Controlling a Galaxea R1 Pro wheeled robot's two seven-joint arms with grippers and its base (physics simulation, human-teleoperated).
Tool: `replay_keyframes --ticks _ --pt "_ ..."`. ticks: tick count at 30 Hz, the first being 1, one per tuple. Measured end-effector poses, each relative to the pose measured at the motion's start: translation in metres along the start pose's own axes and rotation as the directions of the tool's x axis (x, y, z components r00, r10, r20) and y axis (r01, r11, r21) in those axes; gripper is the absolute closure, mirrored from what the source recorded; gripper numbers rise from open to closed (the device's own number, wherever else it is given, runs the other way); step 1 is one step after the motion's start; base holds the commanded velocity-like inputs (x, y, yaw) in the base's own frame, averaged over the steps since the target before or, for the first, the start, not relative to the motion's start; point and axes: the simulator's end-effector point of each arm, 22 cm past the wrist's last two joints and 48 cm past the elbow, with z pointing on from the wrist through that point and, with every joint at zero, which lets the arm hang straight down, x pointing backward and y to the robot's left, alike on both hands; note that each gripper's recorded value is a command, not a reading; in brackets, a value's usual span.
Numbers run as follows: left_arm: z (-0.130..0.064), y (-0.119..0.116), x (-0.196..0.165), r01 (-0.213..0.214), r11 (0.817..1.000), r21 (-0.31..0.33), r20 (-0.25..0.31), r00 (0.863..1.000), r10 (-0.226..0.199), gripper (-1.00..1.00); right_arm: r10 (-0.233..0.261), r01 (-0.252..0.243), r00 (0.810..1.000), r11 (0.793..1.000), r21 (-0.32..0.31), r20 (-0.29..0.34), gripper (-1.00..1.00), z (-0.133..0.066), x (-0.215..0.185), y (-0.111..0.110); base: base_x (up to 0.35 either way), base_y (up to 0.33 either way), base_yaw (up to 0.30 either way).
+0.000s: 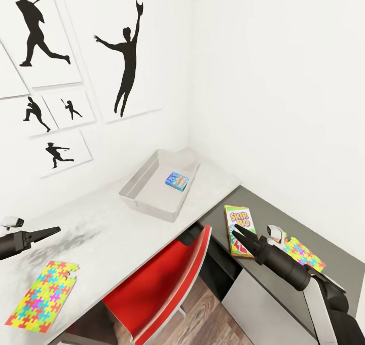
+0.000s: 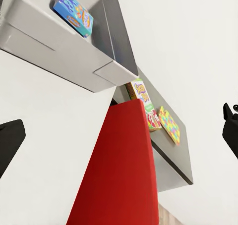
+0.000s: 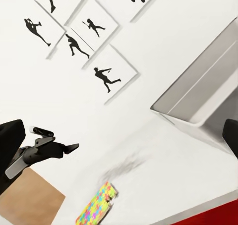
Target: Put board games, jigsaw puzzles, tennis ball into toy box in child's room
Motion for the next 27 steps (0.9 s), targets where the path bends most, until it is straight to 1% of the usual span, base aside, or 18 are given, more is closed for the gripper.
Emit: replay_keyframes --ticks 12,21,25,27 --pt "0.002 0.0 0.002 0.004 1.0 0.004 -0.001 1.0 -0.004 -1.0 -0.003 0.003 1.0 1.0 0.004 -0.003 -1.0 0.0 0.001 -0.001 0.0 0.0 0.0" --pt "0.001 -0.004 -0.001 -0.003 1.0 0.008 0.004 1.0 0.003 -1.0 -0.012 0.012 1.0 1.0 -0.011 0.002 -1.0 0.0 -0.003 0.005 -0.001 0.0 0.0" --pt "0.0 -0.007 -0.002 -0.008 1.0 0.009 0.008 1.0 0.008 -1.0 -0.017 0.017 1.0 1.0 -0.018 0.01 -1.0 -0.001 -0.006 0.008 -0.078 0.0 0.0" --pt "-0.001 -0.008 -0.004 -0.011 1.0 0.009 0.01 1.0 0.011 -1.0 -0.027 0.028 0.999 0.999 -0.021 0.017 -1.0 -0.001 -0.008 0.01 -0.156 0.0 0.0"
